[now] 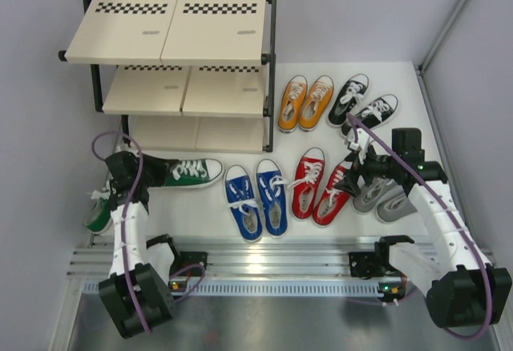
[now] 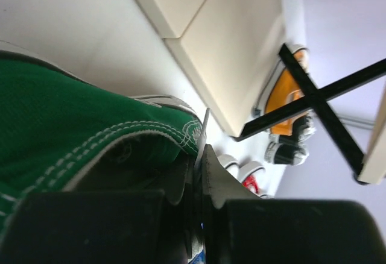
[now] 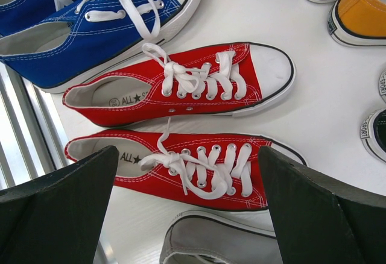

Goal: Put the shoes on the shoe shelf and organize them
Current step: Pick up the shoe at the center of the board, then place the shoe at the shoe shelf.

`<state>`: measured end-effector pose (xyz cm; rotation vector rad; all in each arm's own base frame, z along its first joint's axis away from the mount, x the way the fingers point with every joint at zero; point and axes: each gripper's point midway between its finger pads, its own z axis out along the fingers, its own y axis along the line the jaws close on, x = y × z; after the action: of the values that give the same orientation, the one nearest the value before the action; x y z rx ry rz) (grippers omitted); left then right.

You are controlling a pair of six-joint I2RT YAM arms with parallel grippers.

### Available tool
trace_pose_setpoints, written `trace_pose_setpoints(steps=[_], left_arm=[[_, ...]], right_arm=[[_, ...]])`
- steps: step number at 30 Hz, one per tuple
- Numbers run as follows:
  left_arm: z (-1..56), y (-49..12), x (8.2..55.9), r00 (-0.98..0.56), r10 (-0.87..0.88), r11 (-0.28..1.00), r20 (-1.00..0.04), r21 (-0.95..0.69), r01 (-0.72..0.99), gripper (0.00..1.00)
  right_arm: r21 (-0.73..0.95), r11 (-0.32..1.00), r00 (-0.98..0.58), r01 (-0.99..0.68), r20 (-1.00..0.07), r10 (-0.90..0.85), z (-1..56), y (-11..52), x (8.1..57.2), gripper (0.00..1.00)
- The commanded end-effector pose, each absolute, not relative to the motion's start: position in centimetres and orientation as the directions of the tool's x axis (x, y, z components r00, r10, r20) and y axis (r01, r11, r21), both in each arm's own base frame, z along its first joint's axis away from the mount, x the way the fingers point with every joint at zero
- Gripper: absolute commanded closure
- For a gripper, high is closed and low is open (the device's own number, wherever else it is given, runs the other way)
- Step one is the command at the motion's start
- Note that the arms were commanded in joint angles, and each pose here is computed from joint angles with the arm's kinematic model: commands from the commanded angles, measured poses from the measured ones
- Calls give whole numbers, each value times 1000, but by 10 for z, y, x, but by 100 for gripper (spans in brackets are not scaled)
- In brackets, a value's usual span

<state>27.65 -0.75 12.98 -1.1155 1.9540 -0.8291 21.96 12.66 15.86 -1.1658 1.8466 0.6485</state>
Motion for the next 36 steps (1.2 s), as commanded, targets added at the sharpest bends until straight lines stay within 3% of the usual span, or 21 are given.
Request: trace_pose_setpoints(steps=[1, 6, 12, 13, 27, 36], left_arm=[[179, -7, 295, -265, -927, 338, -264, -894, -293, 100], [204, 2, 310, -182, -951, 287, -249, -931, -224, 100], [232, 10, 325, -93, -980, 184, -174, -976, -116, 100], [234, 14, 327, -68, -990, 131, -124, -986, -107, 100], [222, 59, 350, 171, -985, -29, 20, -998, -47, 100], [212, 75, 372, 301, -953, -58, 37, -997, -59, 100]], right_arm=[[-44, 412, -162, -910, -878, -451, 176, 130, 225, 1], [-45, 411, -160, -910, -878, -452, 176, 130, 226, 1], [-44, 413, -164, -910, -876, -453, 175, 129, 227, 1], [-38, 415, -170, -909, -875, -453, 174, 129, 227, 1], [-35, 418, -177, -908, -872, -457, 172, 128, 229, 1], [-32, 420, -183, -907, -867, -463, 168, 128, 230, 1]])
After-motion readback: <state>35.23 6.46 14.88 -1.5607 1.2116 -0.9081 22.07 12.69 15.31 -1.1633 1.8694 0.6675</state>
